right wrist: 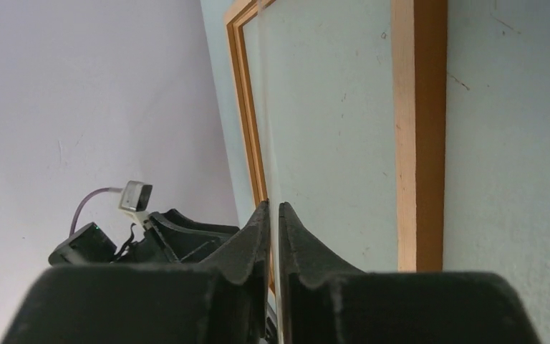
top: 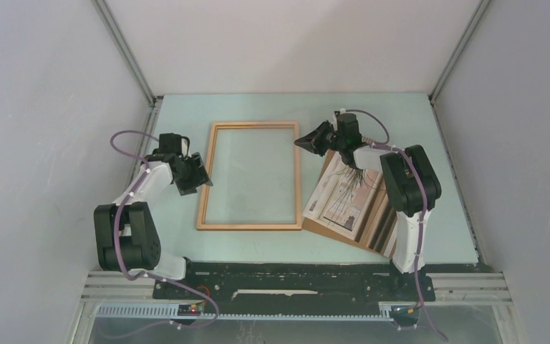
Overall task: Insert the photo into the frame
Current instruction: Place the photo frame item in the photo frame.
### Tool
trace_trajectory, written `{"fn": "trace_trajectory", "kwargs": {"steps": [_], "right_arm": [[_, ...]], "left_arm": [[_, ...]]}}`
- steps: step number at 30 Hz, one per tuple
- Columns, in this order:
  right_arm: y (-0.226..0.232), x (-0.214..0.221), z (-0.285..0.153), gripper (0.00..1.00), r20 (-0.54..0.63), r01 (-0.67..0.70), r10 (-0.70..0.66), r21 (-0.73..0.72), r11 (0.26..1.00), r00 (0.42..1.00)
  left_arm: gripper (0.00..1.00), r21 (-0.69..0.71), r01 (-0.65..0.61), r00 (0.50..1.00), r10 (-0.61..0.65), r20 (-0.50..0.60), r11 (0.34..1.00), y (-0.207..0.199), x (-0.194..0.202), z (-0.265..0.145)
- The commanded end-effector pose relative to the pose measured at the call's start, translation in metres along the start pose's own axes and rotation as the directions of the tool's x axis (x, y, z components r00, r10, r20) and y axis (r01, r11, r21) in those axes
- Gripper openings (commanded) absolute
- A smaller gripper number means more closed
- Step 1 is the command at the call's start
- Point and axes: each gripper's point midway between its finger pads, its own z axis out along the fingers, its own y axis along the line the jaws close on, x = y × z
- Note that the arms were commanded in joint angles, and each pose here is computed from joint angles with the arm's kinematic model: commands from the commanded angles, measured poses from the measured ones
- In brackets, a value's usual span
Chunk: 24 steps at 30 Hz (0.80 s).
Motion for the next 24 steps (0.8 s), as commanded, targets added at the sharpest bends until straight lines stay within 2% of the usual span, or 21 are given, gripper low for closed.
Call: {"fn": "trace_trajectory", "kwargs": {"steps": [1, 4, 7, 11, 17, 24], "right_arm": [[0.000, 0.000, 0.008, 0.19, -0.021, 0.075, -0.075, 0.007, 0.997, 0.997], [-0.007, 0.005, 0.003, 0.31, -0.040, 0.113, -0.112, 0.043, 0.993, 0.993], [-0.013, 0.014, -0.001, 0.39, -0.090, 0.145, -0.139, 0.060, 0.988, 0.986], [-0.018, 0.029, -0.008, 0.40, -0.156, 0.155, -0.144, 0.063, 0.986, 0.977], [-0.017, 0.031, -0.025, 0.45, -0.154, 0.185, -0.172, 0.074, 0.980, 0.973], [-0.014, 0.032, -0.043, 0.50, -0.158, 0.181, -0.174, 0.031, 0.983, 0.972]], "left_arm": [[0.69, 0.119, 0.042, 0.989, -0.058, 0.139, 0.992, -0.036, -0.056, -0.026], [0.75, 0.114, 0.075, 0.985, -0.092, 0.144, 0.991, -0.039, -0.081, -0.015], [0.77, 0.128, 0.131, 0.982, -0.146, 0.119, 0.983, -0.039, -0.095, 0.003], [0.81, 0.117, 0.127, 0.981, -0.142, 0.129, 0.985, -0.032, -0.100, 0.017], [0.82, 0.129, 0.150, 0.984, -0.160, 0.072, 0.980, -0.022, -0.090, 0.041], [0.83, 0.209, 0.195, 0.979, -0.202, 0.011, 0.958, -0.034, -0.081, 0.055]]}}
